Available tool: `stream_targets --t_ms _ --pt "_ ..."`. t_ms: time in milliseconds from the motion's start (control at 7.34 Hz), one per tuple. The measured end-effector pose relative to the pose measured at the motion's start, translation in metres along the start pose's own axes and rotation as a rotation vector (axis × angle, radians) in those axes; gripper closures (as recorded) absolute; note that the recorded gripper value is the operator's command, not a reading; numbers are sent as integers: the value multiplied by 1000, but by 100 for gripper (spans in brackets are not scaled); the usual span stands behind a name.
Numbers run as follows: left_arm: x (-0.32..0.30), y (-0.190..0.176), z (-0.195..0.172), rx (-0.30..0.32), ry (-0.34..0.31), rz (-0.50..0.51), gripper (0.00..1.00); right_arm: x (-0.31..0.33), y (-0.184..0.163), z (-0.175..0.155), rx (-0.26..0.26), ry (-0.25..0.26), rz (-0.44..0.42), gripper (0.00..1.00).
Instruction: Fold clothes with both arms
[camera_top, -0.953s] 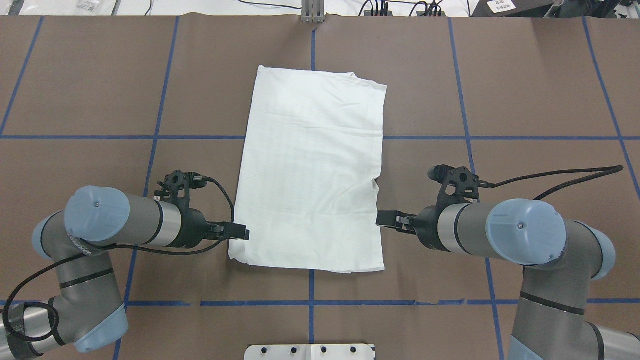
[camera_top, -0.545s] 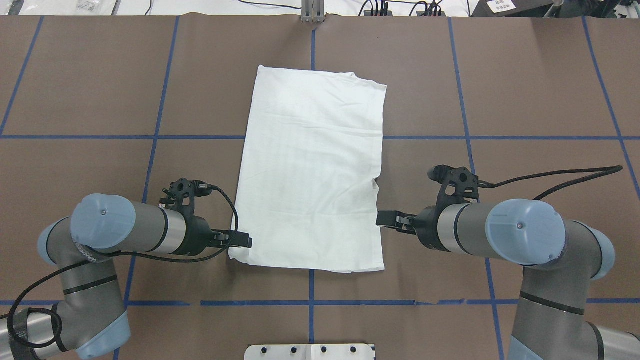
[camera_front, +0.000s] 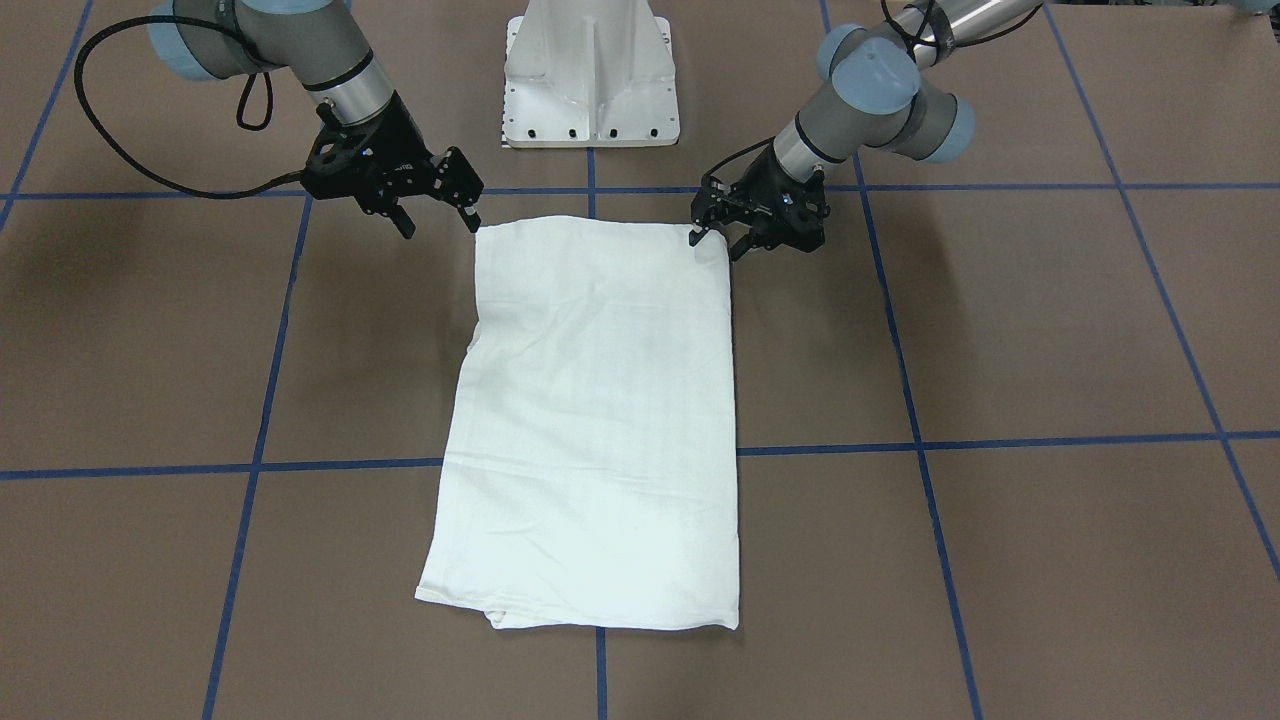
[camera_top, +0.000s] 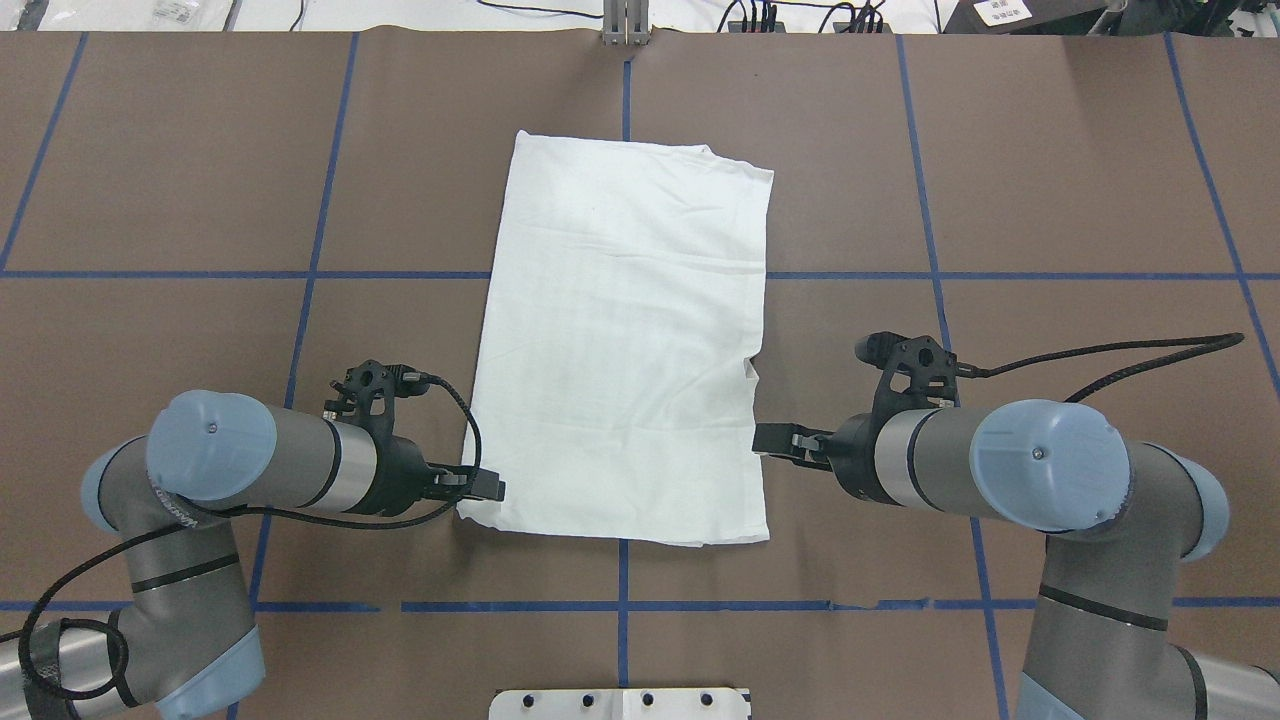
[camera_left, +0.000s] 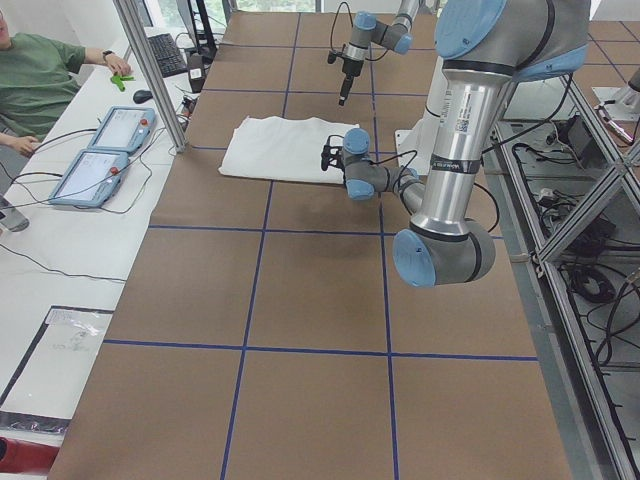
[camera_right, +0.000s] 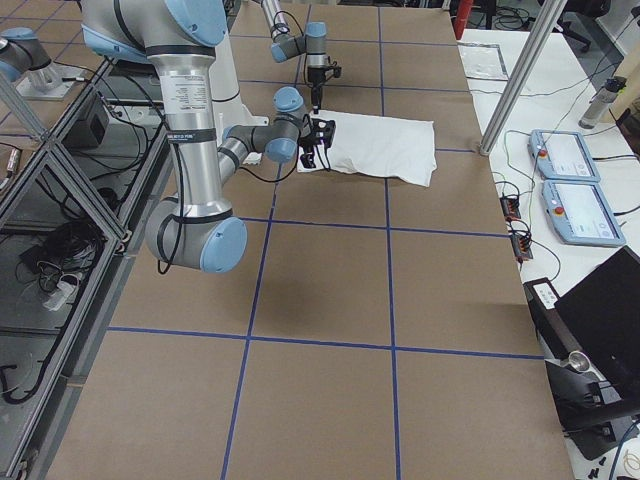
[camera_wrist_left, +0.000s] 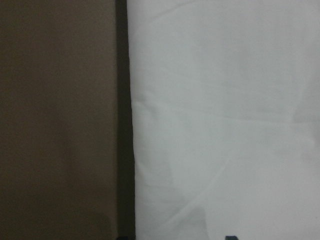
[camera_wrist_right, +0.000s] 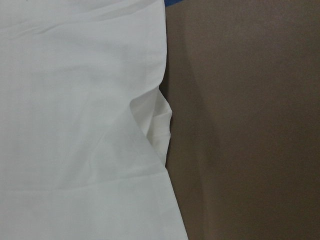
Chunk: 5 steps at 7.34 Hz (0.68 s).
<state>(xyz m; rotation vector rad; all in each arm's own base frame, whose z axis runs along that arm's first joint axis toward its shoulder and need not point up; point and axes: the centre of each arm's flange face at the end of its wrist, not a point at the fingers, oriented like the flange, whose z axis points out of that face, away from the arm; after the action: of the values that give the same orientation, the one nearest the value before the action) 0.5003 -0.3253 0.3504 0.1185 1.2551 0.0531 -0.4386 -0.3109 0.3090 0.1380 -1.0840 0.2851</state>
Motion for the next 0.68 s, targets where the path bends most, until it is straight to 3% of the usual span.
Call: stream_targets --t_ms 409,545,681 --pt "4 8 5 -15 4 5 55 1 1 1 -2 3 0 0" --pt "5 8 5 -16 4 4 73 1 1 1 -3 5 -1 0" --pt "5 8 5 -17 4 5 100 2 2 3 -5 7 -1 0"
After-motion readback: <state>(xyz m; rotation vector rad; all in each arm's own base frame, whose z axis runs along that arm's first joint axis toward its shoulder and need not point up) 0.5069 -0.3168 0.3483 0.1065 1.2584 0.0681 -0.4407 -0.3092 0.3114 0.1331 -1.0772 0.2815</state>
